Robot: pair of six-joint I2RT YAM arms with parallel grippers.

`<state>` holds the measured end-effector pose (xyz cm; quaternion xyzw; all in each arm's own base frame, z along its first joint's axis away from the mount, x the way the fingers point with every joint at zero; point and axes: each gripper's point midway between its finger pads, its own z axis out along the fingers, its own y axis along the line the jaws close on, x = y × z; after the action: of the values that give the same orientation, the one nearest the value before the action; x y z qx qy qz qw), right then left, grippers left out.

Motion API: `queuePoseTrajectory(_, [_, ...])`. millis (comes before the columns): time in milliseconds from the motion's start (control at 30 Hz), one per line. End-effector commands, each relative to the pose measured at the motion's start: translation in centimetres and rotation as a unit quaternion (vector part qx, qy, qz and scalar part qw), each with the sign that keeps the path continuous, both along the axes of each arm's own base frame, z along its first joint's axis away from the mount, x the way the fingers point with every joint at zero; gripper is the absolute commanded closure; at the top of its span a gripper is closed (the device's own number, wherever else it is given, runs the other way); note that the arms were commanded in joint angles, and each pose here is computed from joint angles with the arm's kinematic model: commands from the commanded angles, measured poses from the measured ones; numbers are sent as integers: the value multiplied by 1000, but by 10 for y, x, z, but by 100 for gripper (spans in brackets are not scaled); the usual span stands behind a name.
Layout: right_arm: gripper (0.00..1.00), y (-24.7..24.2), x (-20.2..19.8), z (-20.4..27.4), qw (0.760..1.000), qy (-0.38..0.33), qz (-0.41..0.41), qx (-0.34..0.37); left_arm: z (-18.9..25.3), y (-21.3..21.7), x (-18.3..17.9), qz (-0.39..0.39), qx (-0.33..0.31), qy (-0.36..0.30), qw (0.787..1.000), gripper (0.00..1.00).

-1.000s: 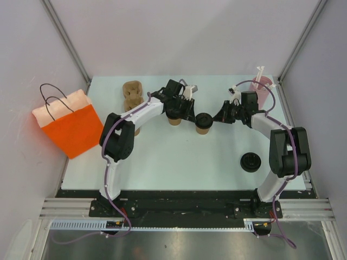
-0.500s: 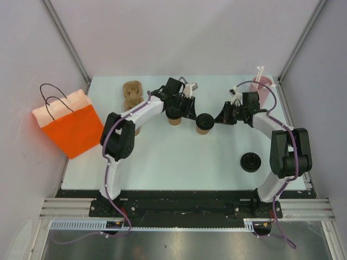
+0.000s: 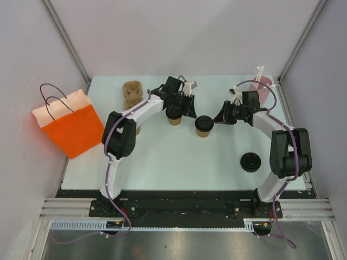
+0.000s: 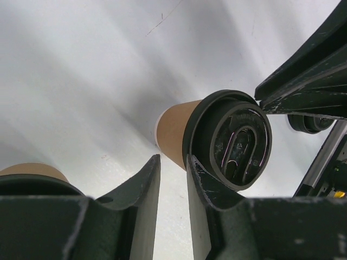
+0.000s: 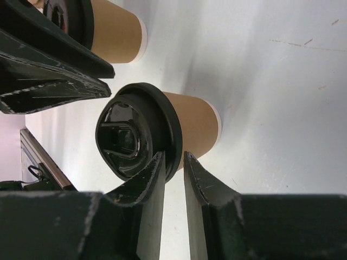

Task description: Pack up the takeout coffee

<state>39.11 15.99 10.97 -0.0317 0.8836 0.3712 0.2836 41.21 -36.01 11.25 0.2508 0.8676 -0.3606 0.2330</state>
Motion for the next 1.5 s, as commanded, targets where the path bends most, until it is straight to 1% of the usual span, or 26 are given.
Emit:
queuePoseTrajectory(0, [74,8,11,40,999,-46,10,15,19,0,18,5,-12,-34,999,69])
queuePoseTrajectory(133, [71,2,16,48,998,-55,2,5,27,0,19,4,-14,-45,999,69])
queuePoseTrajectory(167, [70,-1,15,47,999,-46,-4,-3,29,0,18,3,-16,-46,999,69])
queuePoseTrajectory(267, [63,-8,16,55,997,-60,-12,-36,42,-2,15,-7,-29,-50,998,67])
queuePoseTrajectory(333, [60,-7,16,68,995,-85,-11,-58,52,-2,12,-11,-38,-54,998,65])
queuePoseTrajectory(400, [54,-4,17,77,989,-121,1,-87,69,-3,10,-19,-50,-65,996,61])
queuePoseTrajectory(433, [52,7,11,80,986,-134,19,-100,79,-3,10,-21,-57,-73,995,59])
queuePoseTrajectory(467, [48,9,11,86,980,-155,22,-122,86,1,10,-21,-62,-75,995,55])
queuePoseTrajectory(500, [48,15,8,87,975,-169,37,-139,92,2,9,-25,-69,-77,994,52])
queuePoseTrajectory(533, [47,30,-1,86,966,-188,73,-159,104,7,9,-22,-74,-85,993,49])
queuePoseTrajectory(567, [45,33,-2,86,960,-201,81,-178,109,15,12,-14,-74,-90,993,45])
queuePoseTrajectory(633, [45,48,-10,84,948,-219,116,-199,123,28,13,-5,-73,-107,992,42])
queuePoseTrajectory(667, [45,48,-7,79,945,-218,116,-214,128,38,17,2,-70,-115,991,39])
queuePoseTrajectory(767, [48,57,-9,70,937,-215,137,-239,142,61,19,24,-59,-124,990,36])
queuePoseTrajectory(833, [49,61,-6,62,933,-207,146,-256,144,74,20,37,-50,-129,990,36])
queuePoseTrajectory(867, [50,67,-8,59,927,-211,157,-269,150,85,21,48,-46,-133,989,36])
queuePoseTrajectory(900, [50,69,-8,49,924,-201,164,-279,152,91,21,53,-42,-137,988,36])
queuePoseTrajectory(933, [53,72,-8,50,922,-199,169,-286,148,101,21,63,-36,-133,989,36])
queuePoseTrajectory(1000, [57,73,-10,37,918,-178,179,-305,155,112,17,68,-33,-141,987,36])
queuePoseTrajectory(1033, [58,74,-7,37,917,-177,178,-311,149,120,16,73,-27,-135,988,36])
queuePoseTrajectory(1067, [59,75,-8,35,916,-173,181,-312,155,124,14,74,-27,-143,987,36])
queuePoseTrajectory(1200, [61,83,-14,28,911,-169,198,-319,151,140,12,84,-10,-146,986,36])
queuePoseTrajectory(1300, [69,83,-13,24,910,-164,199,-324,140,149,17,95,17,-150,984,36])
queuePoseTrajectory(1333, [74,82,-12,23,910,-162,198,-327,137,152,17,97,22,-150,984,36])
queuePoseTrajectory(1467, [85,78,-12,22,907,-162,197,-336,132,158,17,101,27,-144,984,36])
